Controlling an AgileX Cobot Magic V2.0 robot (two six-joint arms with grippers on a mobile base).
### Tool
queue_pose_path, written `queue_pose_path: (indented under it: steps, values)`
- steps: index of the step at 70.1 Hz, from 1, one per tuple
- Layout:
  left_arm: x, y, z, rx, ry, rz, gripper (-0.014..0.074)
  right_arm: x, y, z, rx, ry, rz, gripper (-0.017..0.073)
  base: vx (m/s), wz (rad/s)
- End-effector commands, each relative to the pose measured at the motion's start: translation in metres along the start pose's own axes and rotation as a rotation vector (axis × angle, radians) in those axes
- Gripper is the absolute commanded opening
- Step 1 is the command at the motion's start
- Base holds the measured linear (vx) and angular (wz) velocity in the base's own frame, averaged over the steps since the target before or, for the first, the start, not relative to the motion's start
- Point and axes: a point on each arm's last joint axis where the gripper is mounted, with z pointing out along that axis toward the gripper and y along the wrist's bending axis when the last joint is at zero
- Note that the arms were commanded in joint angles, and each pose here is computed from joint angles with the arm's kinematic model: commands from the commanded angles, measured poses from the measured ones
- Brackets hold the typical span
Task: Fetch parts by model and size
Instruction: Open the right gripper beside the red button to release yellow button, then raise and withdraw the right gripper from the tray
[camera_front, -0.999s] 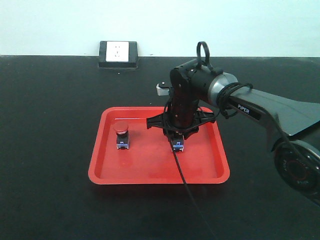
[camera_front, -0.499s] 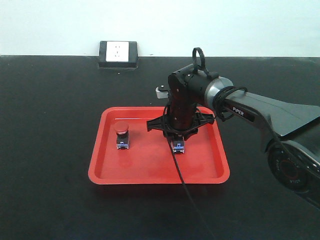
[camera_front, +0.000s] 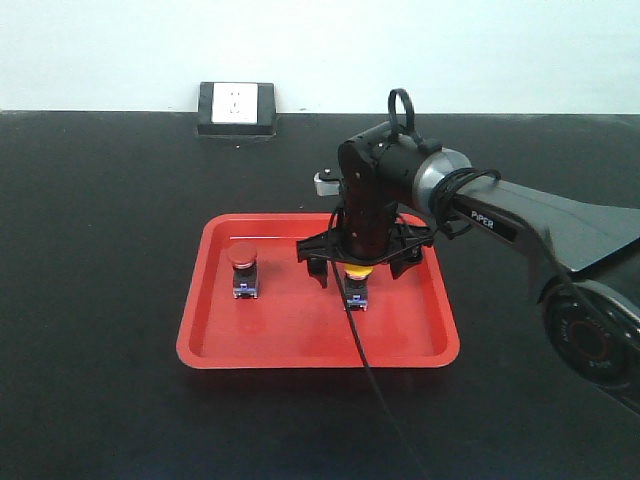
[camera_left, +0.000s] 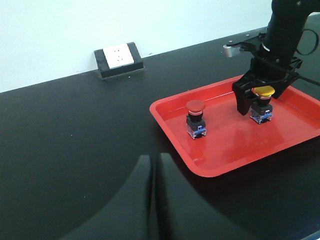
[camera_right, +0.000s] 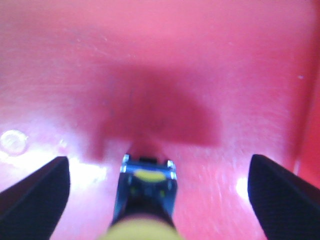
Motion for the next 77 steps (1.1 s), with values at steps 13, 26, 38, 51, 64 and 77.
queue_pose_path:
  steps: [13, 26, 38, 51, 64, 77]
  values:
    - [-0.013, 0.0, -0.003, 0.003, -0.078, -0.001, -0.0004, -0.003, -0.011, -0.073, -0.028, -0.132, -0.013, 0.0692, 0.0, 0.0]
    - [-0.013, 0.0, -0.003, 0.004, -0.079, -0.001, -0.0004, 0.016, -0.019, -0.089, -0.054, -0.202, -0.018, 0.0633, 0.0, 0.0]
    - [-0.013, 0.0, -0.003, 0.004, -0.079, -0.001, -0.0004, 0.039, -0.03, -0.121, -0.105, -0.348, -0.065, 0.0564, 0.0, 0.0]
    - [-0.013, 0.0, -0.003, 0.004, -0.079, -0.001, -0.0004, 0.072, -0.047, -0.166, -0.14, -0.537, -0.104, 0.0514, 0.0, 0.0]
    - [-0.013, 0.0, -0.003, 0.004, -0.079, -0.001, -0.0004, 0.115, -0.068, -0.201, -0.139, -0.684, -0.134, 0.0485, 0.0, 0.0]
    - [-0.013, 0.0, -0.003, 0.004, -0.079, -0.001, -0.0004, 0.16, -0.087, -0.217, -0.138, -0.8, -0.162, 0.0433, 0.0, 0.0]
